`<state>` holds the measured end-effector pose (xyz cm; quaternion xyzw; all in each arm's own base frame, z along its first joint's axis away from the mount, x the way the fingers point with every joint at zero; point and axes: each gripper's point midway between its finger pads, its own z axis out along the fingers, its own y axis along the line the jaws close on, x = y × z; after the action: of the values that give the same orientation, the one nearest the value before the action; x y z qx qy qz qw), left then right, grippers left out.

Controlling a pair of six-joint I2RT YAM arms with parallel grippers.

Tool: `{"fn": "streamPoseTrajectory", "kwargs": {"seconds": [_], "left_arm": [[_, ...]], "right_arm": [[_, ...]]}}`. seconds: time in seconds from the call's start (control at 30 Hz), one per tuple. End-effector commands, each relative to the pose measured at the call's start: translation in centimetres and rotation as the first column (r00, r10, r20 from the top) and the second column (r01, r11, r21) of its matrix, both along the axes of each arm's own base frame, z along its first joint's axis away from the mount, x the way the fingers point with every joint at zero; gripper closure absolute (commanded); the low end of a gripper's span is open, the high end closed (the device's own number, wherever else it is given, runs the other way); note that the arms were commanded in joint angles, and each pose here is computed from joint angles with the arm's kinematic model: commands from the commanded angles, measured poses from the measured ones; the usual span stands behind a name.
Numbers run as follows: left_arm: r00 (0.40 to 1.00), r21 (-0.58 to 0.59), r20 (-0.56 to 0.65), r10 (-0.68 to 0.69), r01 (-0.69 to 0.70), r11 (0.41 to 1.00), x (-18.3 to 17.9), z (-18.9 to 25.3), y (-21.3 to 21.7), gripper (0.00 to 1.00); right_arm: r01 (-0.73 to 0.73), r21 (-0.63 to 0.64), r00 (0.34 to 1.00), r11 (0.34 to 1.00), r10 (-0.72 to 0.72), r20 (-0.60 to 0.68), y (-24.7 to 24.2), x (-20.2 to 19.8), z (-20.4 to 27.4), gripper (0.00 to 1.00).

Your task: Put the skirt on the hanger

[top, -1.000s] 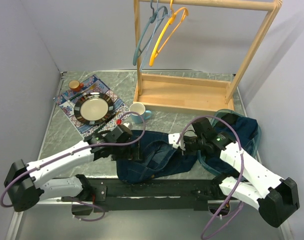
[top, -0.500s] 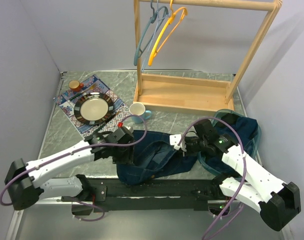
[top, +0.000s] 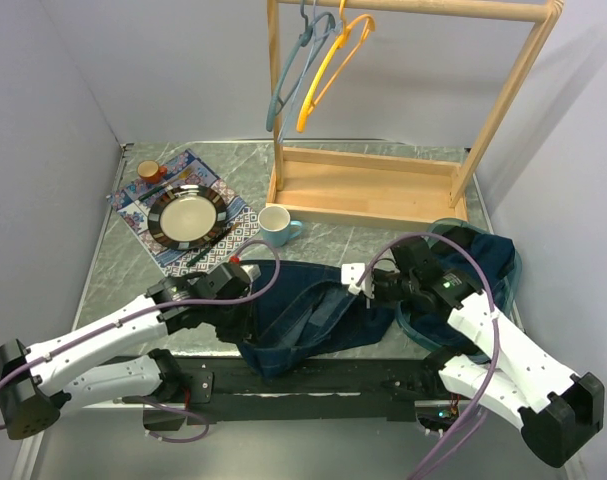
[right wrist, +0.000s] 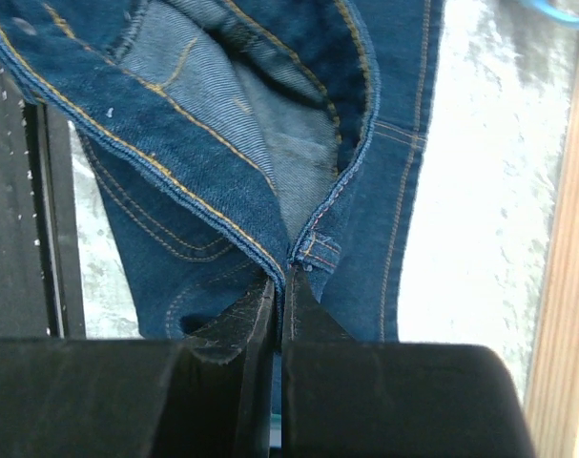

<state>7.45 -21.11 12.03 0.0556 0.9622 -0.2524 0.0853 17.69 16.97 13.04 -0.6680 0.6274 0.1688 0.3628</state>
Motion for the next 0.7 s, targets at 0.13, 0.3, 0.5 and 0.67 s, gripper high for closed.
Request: {"fn": "streamPoseTrajectory", "kwargs": {"seconds": [0.13,0.3,0.5,0.67], "left_arm": [[0.963,0.025,0.247,0.106,-0.116,0.993,3.9,7.8,2.1,0.99],[0.825,0.005,0.521,0.219,-0.260,0.966,8.9,15.9,4.2,0.99],[0.556,-0.151,0.779,0.290,-0.282,0.947,12.5,28.0,6.3,0.99],[0.366,-0.308,0.855,0.367,-0.209,0.928,12.3,36.2,7.9,0.99]], "right_arm": [[0.210,0.088,0.963,0.974,-0.221,0.152,-1.2,4.9,8.8,1.00],[0.269,0.203,0.913,0.942,-0.316,0.258,-1.6,7.2,17.5,1.00],[0.194,0.290,0.885,0.937,-0.295,0.361,-1.2,6.7,26.5,1.00],[0.127,0.331,0.857,0.935,-0.272,0.439,-1.6,4.6,32.0,1.00]]}}
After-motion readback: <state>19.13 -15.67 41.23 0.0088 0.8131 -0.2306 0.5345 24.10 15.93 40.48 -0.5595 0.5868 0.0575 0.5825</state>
